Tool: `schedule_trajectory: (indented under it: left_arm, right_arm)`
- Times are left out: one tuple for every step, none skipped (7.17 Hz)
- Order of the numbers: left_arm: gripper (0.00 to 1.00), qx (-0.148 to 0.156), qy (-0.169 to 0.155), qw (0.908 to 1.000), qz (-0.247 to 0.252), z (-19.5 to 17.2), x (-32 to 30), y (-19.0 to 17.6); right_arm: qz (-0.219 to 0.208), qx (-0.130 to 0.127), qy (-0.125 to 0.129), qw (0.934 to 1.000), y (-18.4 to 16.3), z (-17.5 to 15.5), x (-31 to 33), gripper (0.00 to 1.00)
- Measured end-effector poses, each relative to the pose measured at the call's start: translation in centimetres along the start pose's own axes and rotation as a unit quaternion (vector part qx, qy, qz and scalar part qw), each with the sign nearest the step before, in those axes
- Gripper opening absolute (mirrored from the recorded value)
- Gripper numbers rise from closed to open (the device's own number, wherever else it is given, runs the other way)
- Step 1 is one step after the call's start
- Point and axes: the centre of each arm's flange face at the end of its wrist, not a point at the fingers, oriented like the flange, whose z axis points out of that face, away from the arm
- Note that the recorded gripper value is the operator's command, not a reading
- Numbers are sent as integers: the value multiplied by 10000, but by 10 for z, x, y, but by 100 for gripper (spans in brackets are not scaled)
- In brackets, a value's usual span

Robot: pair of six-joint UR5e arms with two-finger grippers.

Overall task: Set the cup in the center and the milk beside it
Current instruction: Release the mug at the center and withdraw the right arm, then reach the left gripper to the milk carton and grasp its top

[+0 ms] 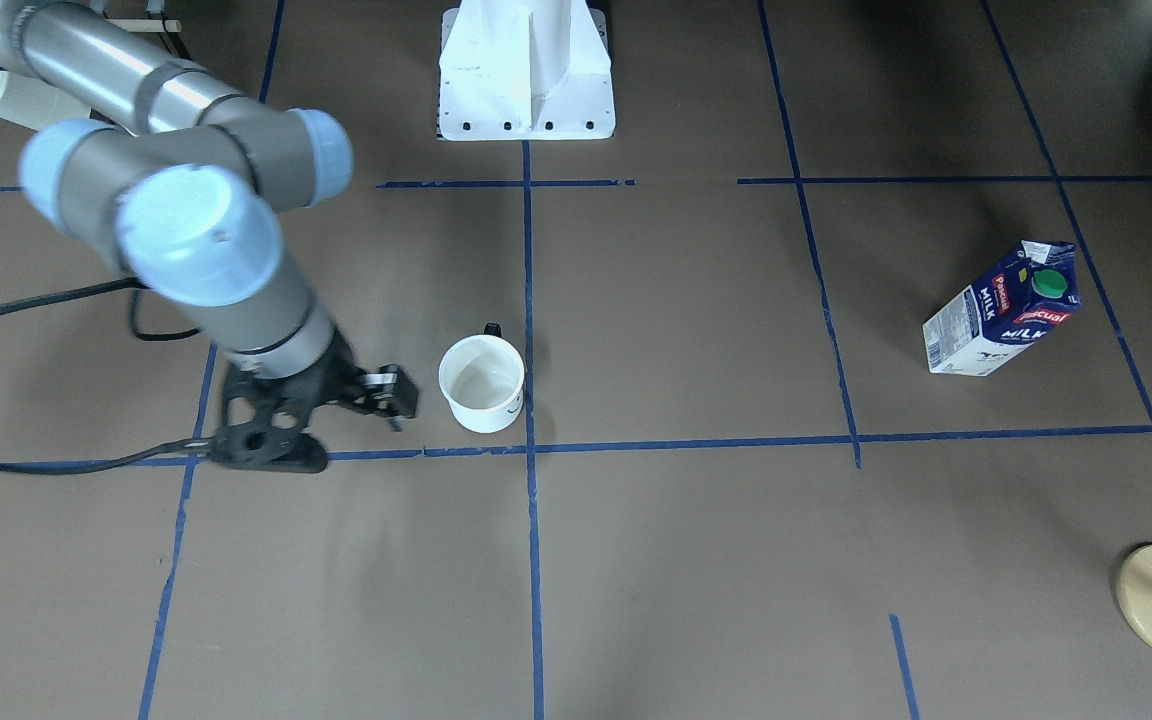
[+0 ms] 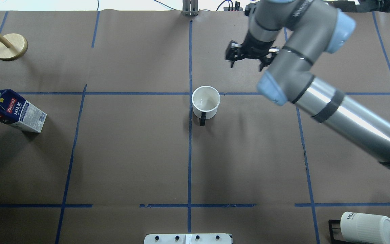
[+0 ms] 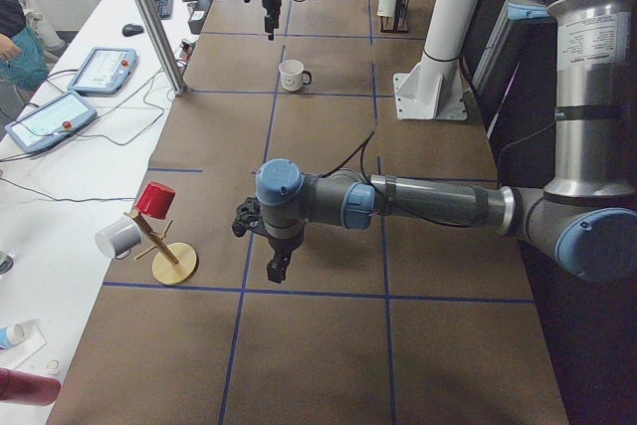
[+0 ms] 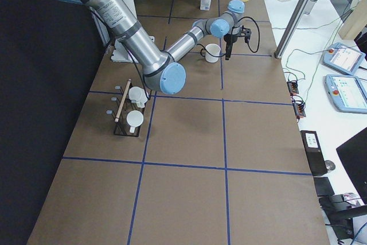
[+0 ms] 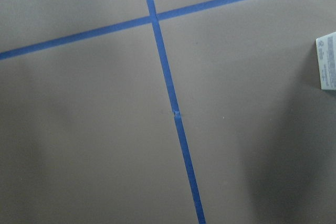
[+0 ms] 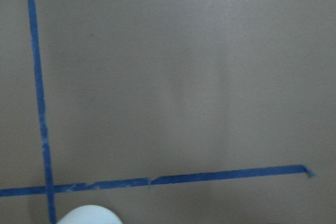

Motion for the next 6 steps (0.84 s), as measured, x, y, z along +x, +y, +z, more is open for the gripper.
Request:
schedule_trajectory:
  left_arm:
    - [100,81,0,9999,71,-5,2,-16]
    - [100,116,8,9999,101,-7,3,-22]
    - [100,162,9,9998,140,-10,6,-27]
    - [100,228,12,9995,196,-16,11,-32]
    - [100,301,46,9993,219,-22,17,-36]
    - [100,394,130,9990,174,-30,26,-45]
  right_arm:
    - [-230,-32,-19,9997,-20,-19,69,99]
    - [-501,-11,-28,9987,-34,-40,145,99]
    - [-825,44,10,9966,-33,-58,226,99]
    - [-1069,78,63,9942,-16,-72,302,100]
    - [-1274,52,148,9917,17,-80,375,99]
    - [-1449,-26,257,9891,60,-82,443,99]
